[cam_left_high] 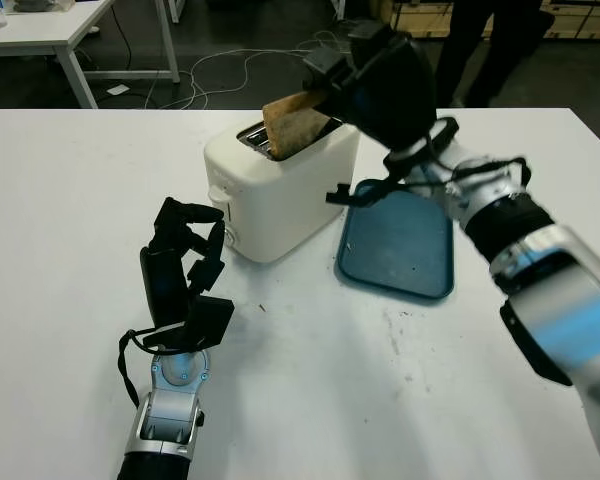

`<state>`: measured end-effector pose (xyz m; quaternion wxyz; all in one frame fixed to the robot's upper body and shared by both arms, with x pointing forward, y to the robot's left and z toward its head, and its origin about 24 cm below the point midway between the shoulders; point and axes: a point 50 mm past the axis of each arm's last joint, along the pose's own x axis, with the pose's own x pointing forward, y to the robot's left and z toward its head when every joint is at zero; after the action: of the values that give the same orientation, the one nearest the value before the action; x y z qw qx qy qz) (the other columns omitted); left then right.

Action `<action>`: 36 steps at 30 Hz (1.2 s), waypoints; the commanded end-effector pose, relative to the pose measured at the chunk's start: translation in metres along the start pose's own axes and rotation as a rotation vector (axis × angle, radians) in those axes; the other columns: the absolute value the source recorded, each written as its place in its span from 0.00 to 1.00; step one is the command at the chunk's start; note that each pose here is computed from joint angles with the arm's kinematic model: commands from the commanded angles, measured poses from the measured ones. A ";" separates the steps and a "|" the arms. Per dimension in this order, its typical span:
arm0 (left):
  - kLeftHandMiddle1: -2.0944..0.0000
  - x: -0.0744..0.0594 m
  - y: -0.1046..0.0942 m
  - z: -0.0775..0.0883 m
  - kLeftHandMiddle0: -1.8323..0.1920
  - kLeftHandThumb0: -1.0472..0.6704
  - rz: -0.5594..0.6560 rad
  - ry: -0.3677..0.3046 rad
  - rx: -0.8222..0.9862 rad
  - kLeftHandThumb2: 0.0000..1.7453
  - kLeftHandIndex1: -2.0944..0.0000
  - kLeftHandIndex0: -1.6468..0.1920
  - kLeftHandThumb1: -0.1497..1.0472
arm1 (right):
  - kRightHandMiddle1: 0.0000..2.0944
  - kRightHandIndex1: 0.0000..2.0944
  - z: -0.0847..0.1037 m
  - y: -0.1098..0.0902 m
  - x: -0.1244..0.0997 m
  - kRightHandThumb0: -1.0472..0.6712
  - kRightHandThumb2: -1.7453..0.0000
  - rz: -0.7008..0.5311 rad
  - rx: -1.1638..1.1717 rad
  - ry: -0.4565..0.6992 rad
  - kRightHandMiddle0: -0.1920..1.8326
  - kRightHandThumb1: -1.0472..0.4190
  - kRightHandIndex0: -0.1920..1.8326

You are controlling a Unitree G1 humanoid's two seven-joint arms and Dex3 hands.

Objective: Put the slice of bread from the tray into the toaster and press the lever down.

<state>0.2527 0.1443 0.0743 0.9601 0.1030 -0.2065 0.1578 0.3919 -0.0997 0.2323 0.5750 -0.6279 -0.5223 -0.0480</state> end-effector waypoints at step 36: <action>0.17 -0.001 -0.001 0.002 0.53 0.33 0.003 -0.015 -0.003 0.22 0.24 0.58 0.89 | 0.83 0.83 -0.049 -0.004 0.025 0.34 0.75 0.301 0.935 0.642 0.49 0.09 0.60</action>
<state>0.2524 0.1445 0.0739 0.9603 0.1016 -0.2055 0.1589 0.4261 -0.1236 0.2708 0.9140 -0.3397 -0.2050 0.0846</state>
